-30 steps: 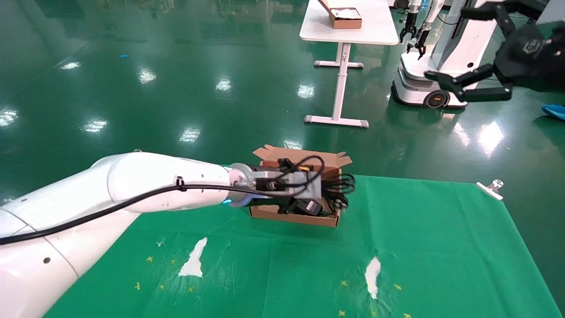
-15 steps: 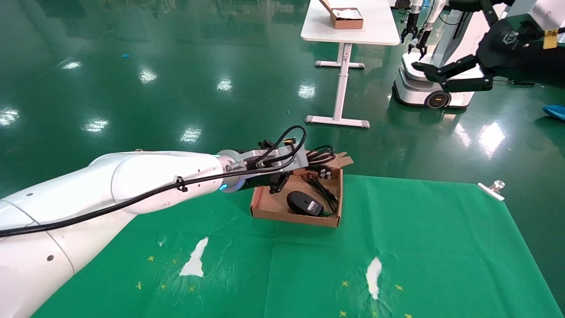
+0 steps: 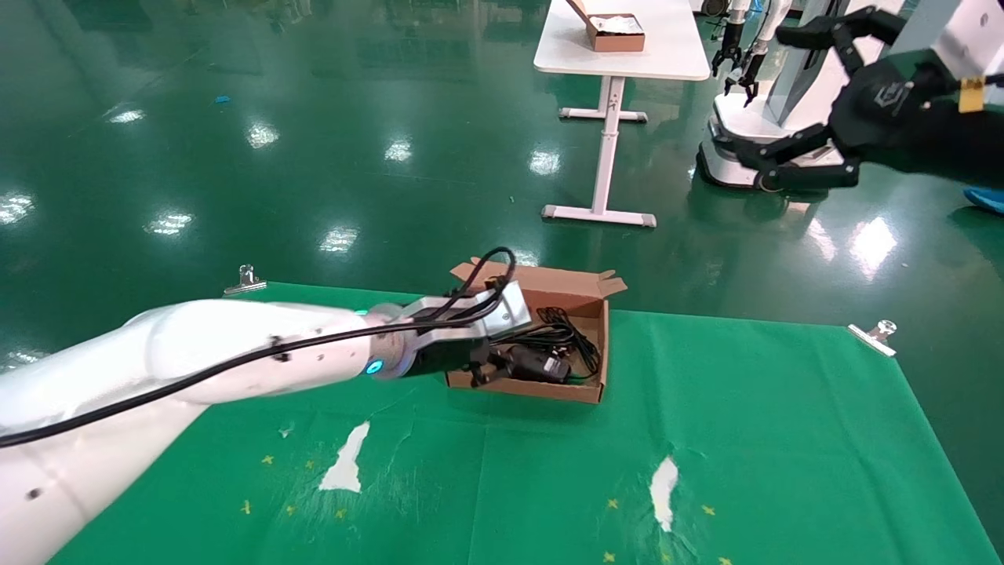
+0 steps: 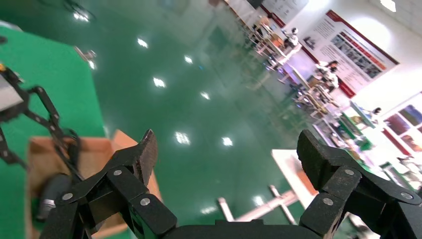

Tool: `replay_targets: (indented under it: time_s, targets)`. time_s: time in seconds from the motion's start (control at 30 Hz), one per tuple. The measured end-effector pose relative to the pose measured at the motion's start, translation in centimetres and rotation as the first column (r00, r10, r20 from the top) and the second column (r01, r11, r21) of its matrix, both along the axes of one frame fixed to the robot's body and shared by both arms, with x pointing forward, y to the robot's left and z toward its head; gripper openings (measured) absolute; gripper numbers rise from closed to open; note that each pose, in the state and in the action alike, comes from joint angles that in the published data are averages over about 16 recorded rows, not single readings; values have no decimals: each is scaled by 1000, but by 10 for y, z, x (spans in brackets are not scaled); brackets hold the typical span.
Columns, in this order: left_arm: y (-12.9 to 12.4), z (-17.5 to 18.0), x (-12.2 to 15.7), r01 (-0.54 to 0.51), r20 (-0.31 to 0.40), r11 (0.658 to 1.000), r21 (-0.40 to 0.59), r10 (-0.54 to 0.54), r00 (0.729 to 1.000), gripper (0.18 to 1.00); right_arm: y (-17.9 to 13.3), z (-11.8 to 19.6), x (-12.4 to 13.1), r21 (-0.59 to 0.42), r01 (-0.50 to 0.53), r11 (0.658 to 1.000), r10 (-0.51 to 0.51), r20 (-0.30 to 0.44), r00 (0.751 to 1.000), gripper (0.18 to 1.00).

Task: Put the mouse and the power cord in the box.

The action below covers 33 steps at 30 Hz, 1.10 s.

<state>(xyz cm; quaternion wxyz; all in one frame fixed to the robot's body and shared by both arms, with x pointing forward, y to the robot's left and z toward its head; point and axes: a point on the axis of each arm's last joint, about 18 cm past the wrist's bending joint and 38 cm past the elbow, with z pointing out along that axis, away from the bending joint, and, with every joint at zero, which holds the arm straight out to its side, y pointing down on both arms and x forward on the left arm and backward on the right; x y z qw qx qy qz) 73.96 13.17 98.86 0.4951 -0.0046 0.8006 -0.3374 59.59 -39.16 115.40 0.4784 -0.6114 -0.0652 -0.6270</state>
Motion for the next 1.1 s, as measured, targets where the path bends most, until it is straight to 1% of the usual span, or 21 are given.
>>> replay_targets:
  time_s: [0.13, 0.27, 0.47, 0.53, 0.67, 0.87, 1.1]
  targets:
    - [10, -13, -11, 36, -76, 996, -81, -42, 996, 559, 7, -12, -4, 12, -49, 999, 50, -33, 998, 1001]
    - [20, -22, -24, 70, -136, 985, -160, -92, 986, 660, 14, -25, -10, 24, -99, 995, 100, -68, 993, 1001]
    - [37, -30, -47, 120, -197, 955, -273, -177, 964, 793, 25, -44, -19, 43, -171, 984, 175, -121, 977, 1001]
    - [43, -32, -55, 137, -210, 942, -308, -207, 955, 821, 29, -50, -23, 49, -195, 980, 200, -140, 970, 1001]
    - [56, -32, -72, 171, -224, 912, -372, -267, 937, 894, 36, -63, -30, 63, -241, 968, 249, -178, 952, 1001]
    - [77, -29, -101, 227, -221, 863, -451, -355, 909, 957, 47, -81, -43, 85, -308, 948, 320, -236, 918, 1001]
    - [103, -22, -139, 301, -188, 802, -515, -449, 874, 992, 58, -103, -60, 114, -381, 918, 397, -306, 865, 1001]
